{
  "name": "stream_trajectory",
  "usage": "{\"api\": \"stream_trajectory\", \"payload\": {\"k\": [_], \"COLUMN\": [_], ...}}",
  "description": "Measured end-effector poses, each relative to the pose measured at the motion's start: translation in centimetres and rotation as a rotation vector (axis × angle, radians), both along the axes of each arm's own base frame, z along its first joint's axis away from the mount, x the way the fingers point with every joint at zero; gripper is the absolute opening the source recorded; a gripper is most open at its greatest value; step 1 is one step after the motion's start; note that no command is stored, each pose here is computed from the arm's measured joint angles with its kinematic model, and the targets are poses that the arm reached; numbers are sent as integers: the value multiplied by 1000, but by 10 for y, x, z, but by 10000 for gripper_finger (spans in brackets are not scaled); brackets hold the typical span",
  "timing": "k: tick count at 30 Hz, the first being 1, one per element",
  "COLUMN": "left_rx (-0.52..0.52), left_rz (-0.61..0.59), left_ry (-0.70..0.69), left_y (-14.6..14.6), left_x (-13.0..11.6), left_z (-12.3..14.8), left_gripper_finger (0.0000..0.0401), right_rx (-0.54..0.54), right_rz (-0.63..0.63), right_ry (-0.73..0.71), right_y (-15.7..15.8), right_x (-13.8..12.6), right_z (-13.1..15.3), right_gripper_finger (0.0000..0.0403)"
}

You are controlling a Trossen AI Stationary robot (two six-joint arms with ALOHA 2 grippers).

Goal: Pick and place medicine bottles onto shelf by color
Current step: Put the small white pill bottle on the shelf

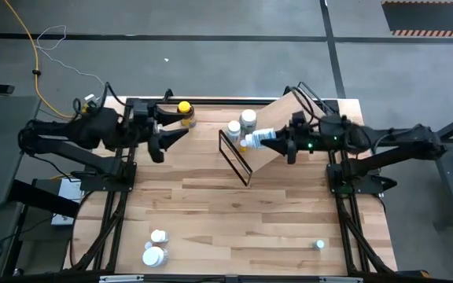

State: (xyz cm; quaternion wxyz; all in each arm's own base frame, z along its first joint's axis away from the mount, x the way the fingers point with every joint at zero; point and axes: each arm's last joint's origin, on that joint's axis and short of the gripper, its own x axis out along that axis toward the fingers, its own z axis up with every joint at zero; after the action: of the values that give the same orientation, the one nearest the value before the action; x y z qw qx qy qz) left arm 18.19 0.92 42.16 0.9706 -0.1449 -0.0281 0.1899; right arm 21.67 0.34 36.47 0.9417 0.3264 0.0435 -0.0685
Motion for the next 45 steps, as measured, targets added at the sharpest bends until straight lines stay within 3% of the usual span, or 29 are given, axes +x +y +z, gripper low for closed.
{"api": "stream_trajectory", "payload": {"k": [7, 11, 18, 23, 38, 45], "left_rx": [-25, -30, -58, -66, -42, -41], "left_rz": [66, 84, 64, 2, -40, -43], "left_ry": [-52, -118, -229, -342, -459, -454], "left_y": [2, 8, 20, 23, 24, 24], "left_x": [36, 66, 124, 146, 161, 165], "left_z": [-6, -12, -39, -49, -56, -61], "left_gripper_finger": [260, 259, 259, 257, 257, 257], "right_rx": [-21, -113, -286, -354, -336, -332], "right_rz": [-72, -157, -202, -221, -211, -145], "right_ry": [-477, -603, -605, -608, -610, -605], "right_y": [8, 8, 11, 12, 12, 15], "right_x": [-4, -3, 18, 28, 36, 50], "right_z": [-49, -56, -41, -30, -12, -14], "right_gripper_finger": [136, 136, 137, 137, 137, 138]}}
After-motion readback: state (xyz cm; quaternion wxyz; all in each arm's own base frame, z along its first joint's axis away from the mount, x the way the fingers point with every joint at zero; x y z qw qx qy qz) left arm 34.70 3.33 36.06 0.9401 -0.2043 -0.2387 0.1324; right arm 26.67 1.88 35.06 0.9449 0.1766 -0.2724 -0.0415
